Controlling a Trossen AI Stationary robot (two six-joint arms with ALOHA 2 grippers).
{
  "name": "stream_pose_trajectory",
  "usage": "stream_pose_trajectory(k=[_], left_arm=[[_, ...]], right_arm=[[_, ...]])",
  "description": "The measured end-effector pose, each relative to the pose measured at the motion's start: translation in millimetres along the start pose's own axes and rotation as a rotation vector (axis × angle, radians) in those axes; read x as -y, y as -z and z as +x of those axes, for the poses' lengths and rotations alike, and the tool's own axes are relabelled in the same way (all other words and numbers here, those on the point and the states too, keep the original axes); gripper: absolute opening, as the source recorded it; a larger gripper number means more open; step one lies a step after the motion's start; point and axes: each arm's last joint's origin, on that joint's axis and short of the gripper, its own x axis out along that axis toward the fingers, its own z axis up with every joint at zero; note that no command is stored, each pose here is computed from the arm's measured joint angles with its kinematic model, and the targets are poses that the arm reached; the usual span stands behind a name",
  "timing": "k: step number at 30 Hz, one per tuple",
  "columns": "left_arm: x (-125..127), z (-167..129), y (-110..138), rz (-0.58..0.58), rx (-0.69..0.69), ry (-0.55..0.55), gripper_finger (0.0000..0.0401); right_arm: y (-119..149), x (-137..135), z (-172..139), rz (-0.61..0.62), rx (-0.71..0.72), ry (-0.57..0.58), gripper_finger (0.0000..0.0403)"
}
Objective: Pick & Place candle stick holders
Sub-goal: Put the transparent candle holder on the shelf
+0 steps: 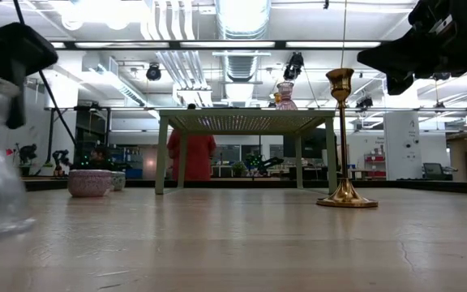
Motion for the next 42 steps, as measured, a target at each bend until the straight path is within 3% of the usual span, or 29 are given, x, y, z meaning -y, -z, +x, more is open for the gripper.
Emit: stream_pose_trajectory(k=[13,28,42], left_arm=[[-5.7,6.5,3.5,0.012,0.076,-0.081,0.0297],[-11.4,14.1,5.5,-0.085,0.205,-0.159,0.0297],[-22.1,22.7,14.3,-0.184,0.259,-0.218,0.0249]], right_arm=[[0.1,0.0,0.0,0.0,0.0,0.0,0.0008],[0.5,0.1,0.0,-0.001,-0.004,0.001,0.0008],[0.7,0.1,0.0,-0.002,-0.007,0.001,0.0008]])
